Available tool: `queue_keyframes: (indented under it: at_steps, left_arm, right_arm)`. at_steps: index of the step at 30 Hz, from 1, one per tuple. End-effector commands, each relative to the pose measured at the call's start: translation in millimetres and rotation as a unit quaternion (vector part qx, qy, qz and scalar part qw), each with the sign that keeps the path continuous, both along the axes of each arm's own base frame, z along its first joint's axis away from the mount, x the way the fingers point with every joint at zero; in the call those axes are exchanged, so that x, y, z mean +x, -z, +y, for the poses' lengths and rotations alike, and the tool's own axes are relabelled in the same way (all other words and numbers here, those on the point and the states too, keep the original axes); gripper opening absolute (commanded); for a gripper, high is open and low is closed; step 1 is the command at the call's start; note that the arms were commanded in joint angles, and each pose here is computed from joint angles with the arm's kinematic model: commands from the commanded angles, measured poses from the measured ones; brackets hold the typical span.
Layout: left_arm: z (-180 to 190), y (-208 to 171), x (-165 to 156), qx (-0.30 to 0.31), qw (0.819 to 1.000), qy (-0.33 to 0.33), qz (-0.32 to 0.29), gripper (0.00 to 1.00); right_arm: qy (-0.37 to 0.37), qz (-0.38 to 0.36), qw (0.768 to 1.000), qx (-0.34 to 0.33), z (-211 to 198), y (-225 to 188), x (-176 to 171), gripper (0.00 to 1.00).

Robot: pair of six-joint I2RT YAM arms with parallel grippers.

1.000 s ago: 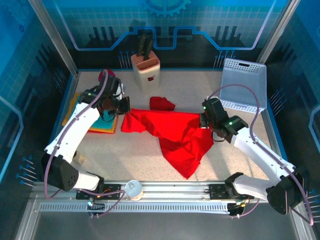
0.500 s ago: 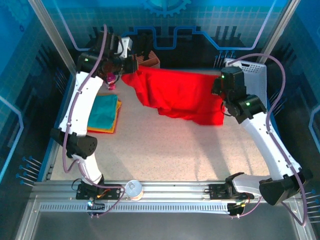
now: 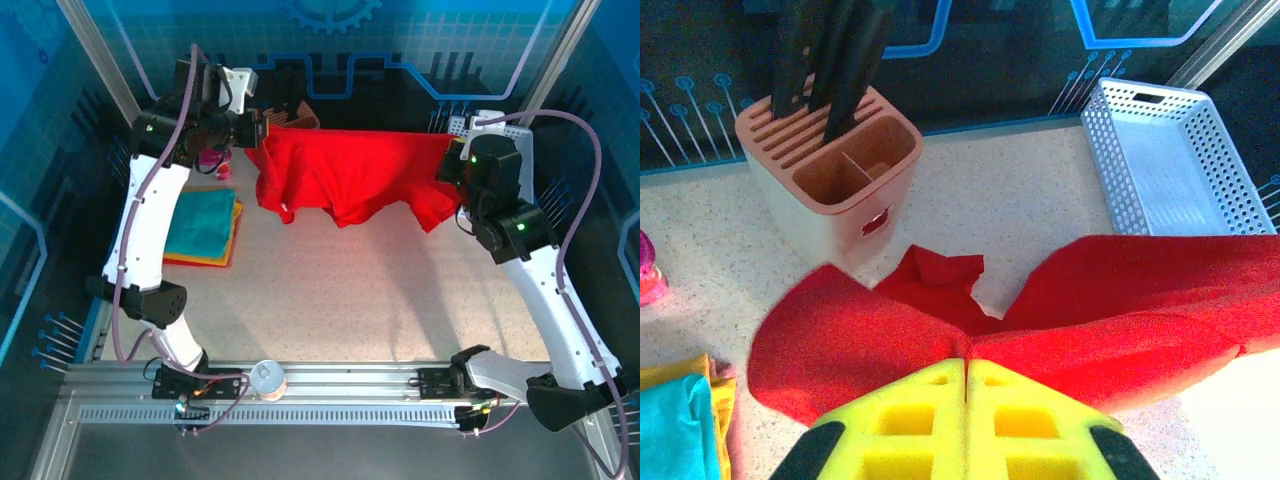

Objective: Fold and stack the t-shirts

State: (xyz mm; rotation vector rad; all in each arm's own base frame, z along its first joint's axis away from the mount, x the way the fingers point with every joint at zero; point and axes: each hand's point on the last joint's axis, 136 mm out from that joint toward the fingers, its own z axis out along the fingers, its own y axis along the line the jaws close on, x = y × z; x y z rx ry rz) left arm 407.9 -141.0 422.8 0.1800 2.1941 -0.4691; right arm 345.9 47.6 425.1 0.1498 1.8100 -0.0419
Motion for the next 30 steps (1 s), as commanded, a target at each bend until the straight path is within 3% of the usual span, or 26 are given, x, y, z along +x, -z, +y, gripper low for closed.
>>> queue_keyframes:
  at_steps: [1, 10, 14, 17, 21, 26, 30]
  left_arm:
    - [21, -40, -10, 0.01, 0.997, -0.026, -0.075, 0.0]
    - [23, -46, 42, 0.034, 0.991, -0.048, -0.117, 0.0]
    - [20, -49, 43, 0.02, 0.993, -0.047, -0.108, 0.0]
    - [22, -15, 21, 0.02, 0.998, -0.047, -0.042, 0.0]
    - [24, 70, -33, 0.01, 0.998, -0.044, 0.053, 0.02]
    - [45, 149, -109, 0.0, 0.986, -0.085, 0.14, 0.08]
    - [51, 185, -159, -0.005, 0.97, -0.102, 0.221, 0.09]
  right_arm:
    - [0.057, -0.027, 0.998, -0.021, -26, -16, -1, 0.0]
    - [0.073, -0.012, 0.997, -0.032, -22, -11, 48, 0.0]
    - [0.037, -0.005, 0.999, -0.02, -9, -11, 51, 0.0]
    - [-0.01, 0.038, 0.999, 0.003, 8, 17, 32, 0.0]
    - [-0.074, 0.143, 0.987, 0.024, 35, 95, -16, 0.0]
    - [-0.087, 0.276, 0.957, 0.039, 44, 196, -87, 0.0]
    - [-0.057, 0.367, 0.926, 0.061, 35, 249, -139, 0.0]
